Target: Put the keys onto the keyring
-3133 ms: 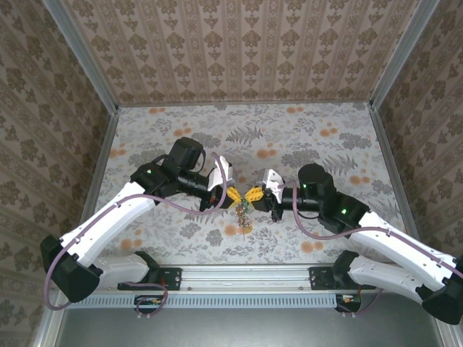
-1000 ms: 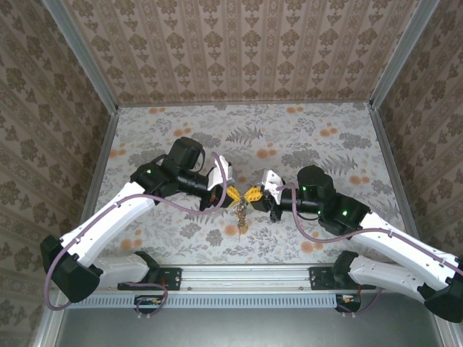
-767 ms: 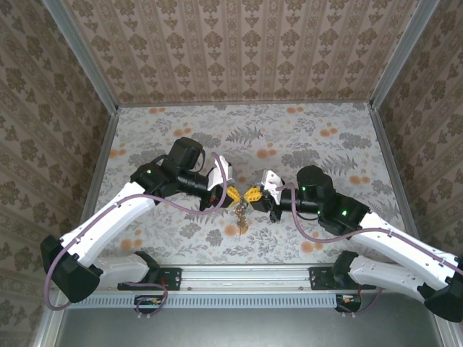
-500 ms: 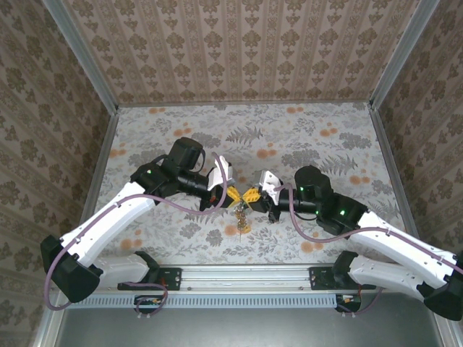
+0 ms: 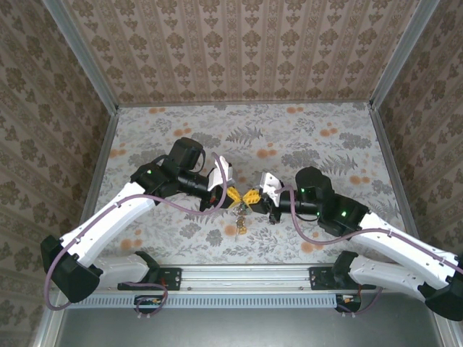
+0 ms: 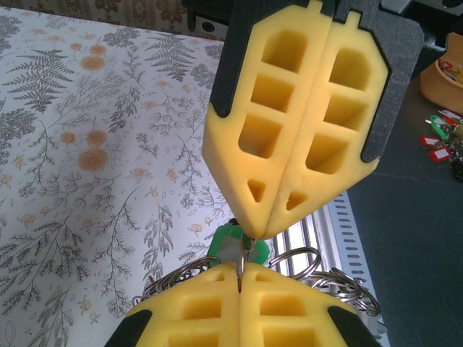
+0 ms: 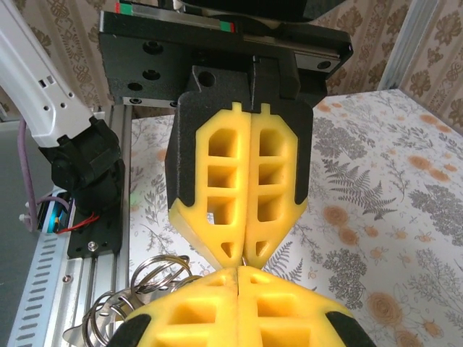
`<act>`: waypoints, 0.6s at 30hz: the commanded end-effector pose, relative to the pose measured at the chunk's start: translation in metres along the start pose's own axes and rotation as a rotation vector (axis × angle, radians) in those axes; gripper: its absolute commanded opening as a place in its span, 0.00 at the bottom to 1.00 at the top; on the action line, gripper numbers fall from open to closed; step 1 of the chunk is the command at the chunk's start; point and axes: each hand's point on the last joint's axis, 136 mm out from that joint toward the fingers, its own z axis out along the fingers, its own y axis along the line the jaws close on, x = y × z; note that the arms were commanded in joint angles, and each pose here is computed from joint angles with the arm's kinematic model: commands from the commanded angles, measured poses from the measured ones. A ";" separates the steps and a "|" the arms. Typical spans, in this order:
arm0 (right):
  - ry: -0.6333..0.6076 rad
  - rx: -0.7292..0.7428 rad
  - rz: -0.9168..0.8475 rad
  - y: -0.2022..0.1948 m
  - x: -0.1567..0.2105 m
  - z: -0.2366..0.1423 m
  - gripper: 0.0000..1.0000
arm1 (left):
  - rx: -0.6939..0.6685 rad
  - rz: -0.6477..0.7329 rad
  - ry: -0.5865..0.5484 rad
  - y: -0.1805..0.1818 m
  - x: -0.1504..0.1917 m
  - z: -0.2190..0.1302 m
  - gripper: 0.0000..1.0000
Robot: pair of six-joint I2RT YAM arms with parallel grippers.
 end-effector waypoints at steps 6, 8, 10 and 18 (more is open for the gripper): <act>0.028 -0.025 -0.040 0.011 0.006 -0.002 0.00 | 0.006 0.032 -0.053 -0.001 -0.013 -0.005 0.00; 0.048 -0.024 -0.045 0.011 0.010 0.000 0.00 | 0.007 0.033 -0.064 -0.001 -0.015 -0.007 0.00; 0.066 -0.020 -0.048 0.011 0.014 0.002 0.00 | 0.010 0.029 -0.077 -0.001 -0.017 -0.008 0.00; 0.091 0.006 -0.074 0.010 0.022 0.002 0.01 | 0.026 0.021 -0.109 -0.001 -0.022 -0.012 0.00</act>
